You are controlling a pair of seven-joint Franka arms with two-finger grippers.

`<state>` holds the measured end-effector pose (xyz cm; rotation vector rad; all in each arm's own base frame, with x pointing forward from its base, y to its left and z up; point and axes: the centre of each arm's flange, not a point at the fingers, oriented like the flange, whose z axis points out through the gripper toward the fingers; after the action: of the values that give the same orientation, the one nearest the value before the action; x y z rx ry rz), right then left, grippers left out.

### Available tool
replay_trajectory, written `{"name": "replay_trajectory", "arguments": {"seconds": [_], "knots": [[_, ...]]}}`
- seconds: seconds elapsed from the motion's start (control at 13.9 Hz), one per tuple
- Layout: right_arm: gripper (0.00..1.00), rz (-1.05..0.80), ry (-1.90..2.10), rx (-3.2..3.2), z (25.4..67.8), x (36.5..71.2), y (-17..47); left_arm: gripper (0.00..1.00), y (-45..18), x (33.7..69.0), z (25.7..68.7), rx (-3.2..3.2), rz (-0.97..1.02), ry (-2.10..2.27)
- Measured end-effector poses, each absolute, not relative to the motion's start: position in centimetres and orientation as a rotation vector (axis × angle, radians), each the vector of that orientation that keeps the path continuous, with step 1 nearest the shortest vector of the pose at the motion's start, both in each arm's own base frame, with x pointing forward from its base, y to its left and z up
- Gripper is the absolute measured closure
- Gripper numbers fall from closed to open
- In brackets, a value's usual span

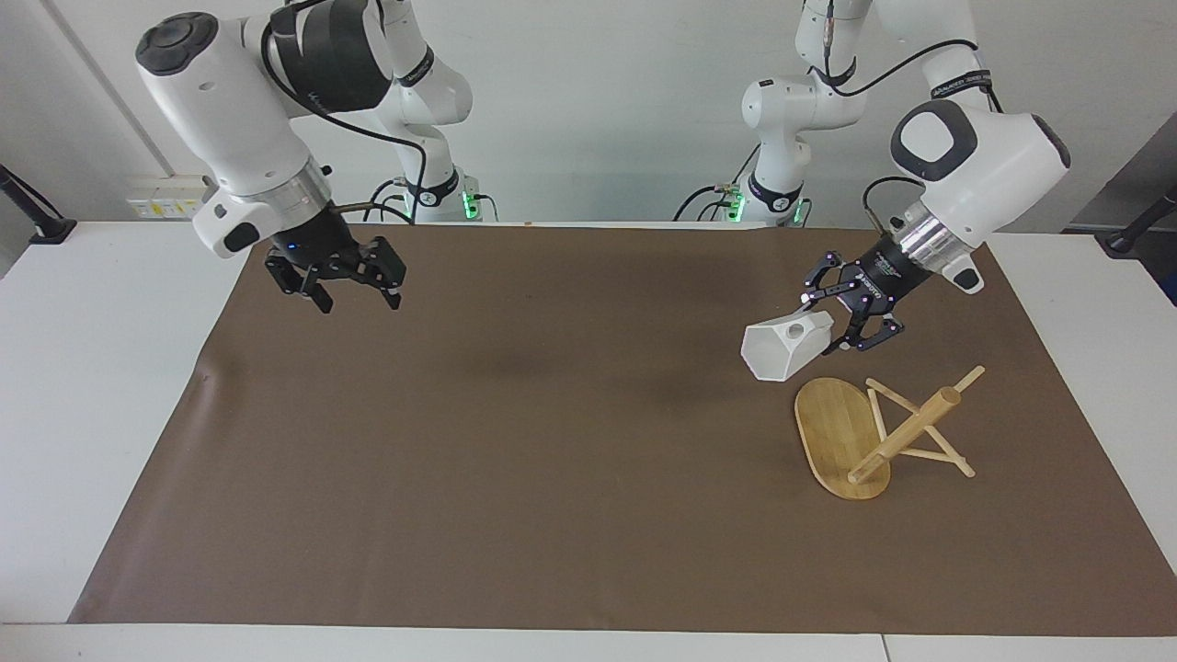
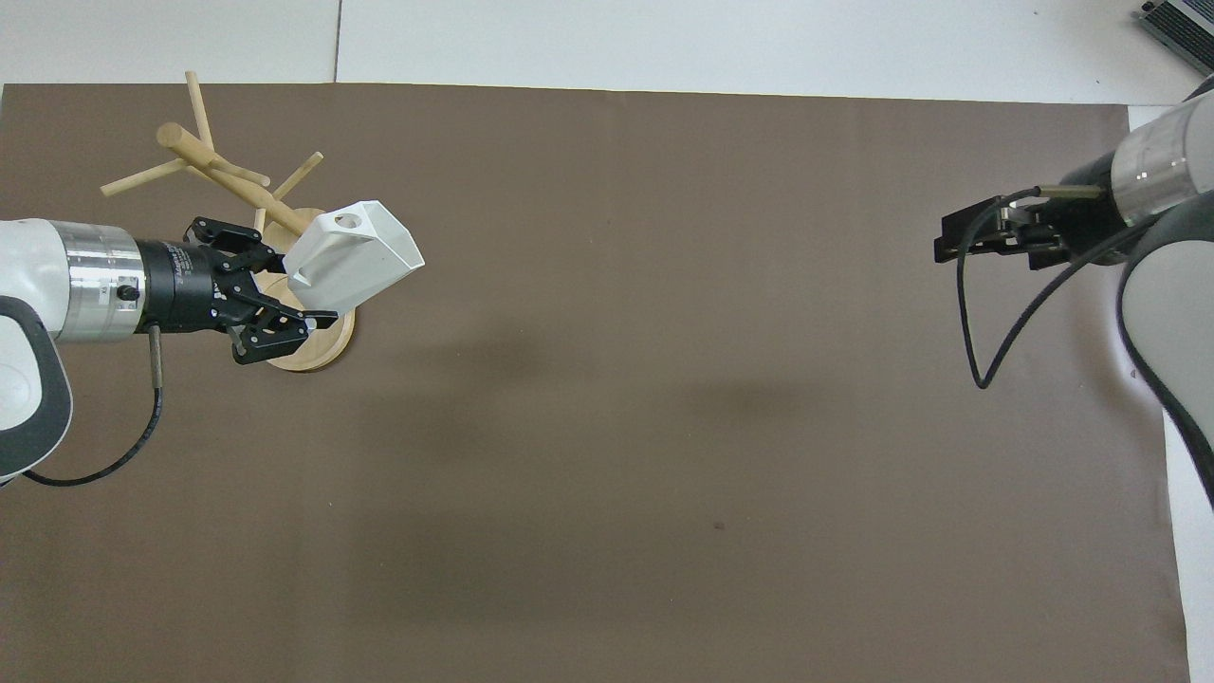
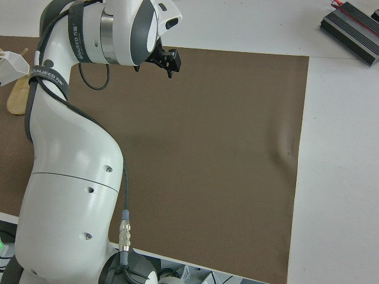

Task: Hang cup on rack
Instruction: 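Open the right gripper and withdraw it while the left gripper holds the mug, then lower the mug handle onto a wooden peg with the left gripper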

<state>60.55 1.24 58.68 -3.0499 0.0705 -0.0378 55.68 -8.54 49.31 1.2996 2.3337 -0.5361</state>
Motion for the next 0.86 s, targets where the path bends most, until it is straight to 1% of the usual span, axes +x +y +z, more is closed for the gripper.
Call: {"name": "replay_trajectory", "arguments": {"seconds": [0.29, 0.86], "knots": [[0.00, -0.042, 0.171, -3.081, 58.7, 60.4, -3.5, 0.34, -7.9, 55.8, 48.9, 1.186, -0.510, 2.381], [0.00, -0.049, 0.263, -3.085, 58.8, 60.1, -6.9, 0.34, -6.6, 56.1, 48.0, 1.000, -0.454, 2.435]]}}
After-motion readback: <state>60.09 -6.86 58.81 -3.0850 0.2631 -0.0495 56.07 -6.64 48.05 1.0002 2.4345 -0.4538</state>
